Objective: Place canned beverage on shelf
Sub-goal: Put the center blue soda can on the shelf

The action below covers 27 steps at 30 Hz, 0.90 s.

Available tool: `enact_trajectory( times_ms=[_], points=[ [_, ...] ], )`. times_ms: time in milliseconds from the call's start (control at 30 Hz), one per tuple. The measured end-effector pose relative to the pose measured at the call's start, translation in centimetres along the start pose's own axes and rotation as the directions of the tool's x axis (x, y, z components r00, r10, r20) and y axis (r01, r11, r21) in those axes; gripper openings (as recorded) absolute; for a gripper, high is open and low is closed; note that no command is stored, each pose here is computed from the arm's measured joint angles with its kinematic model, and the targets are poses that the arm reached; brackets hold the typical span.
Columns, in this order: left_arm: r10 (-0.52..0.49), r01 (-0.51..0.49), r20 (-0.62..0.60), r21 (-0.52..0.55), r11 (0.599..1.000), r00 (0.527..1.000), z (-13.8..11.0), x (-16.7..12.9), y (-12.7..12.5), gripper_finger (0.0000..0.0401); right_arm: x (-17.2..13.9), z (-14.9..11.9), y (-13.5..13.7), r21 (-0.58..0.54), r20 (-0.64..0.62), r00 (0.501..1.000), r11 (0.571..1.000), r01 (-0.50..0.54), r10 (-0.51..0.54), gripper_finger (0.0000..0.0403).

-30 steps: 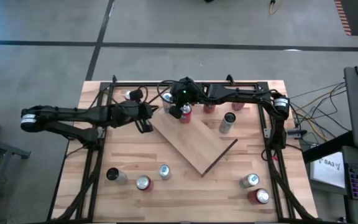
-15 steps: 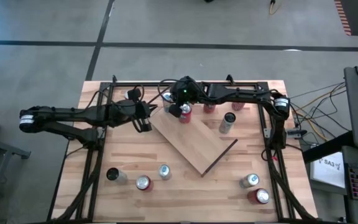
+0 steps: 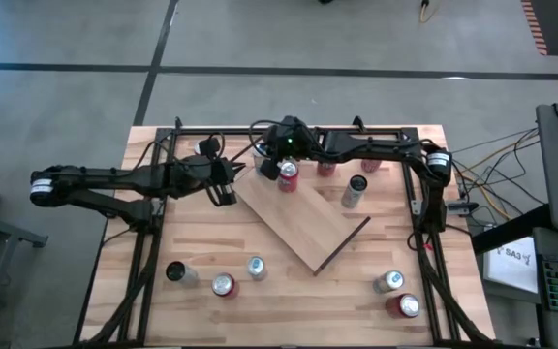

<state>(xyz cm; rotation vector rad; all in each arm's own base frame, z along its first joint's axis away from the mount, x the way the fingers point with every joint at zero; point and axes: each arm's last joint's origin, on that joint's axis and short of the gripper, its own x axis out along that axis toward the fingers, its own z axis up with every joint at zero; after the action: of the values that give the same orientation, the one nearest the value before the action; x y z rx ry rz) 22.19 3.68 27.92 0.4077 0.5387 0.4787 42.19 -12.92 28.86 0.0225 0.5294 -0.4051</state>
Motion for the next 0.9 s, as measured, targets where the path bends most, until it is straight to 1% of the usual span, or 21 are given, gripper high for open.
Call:
enact_trajectory(
  times_ms=[433, 900],
  points=[
    [-0.007, 0.007, -0.016, -0.002, 1.000, 1.000, -0.1, 0.4, -0.3, 0.0000, 0.3, -0.8, 0.0, 0.004, -0.027, 1.000, 1.000, 0.000, 0.000, 0.0013],
    [-0.007, 0.007, -0.015, -0.002, 1.000, 1.000, -0.1, 0.4, -0.3, 0.0000, 0.8, -1.9, -0.9, 0.042, -0.045, 0.999, 0.999, 0.025, -0.023, 0.0013]
  ],
)
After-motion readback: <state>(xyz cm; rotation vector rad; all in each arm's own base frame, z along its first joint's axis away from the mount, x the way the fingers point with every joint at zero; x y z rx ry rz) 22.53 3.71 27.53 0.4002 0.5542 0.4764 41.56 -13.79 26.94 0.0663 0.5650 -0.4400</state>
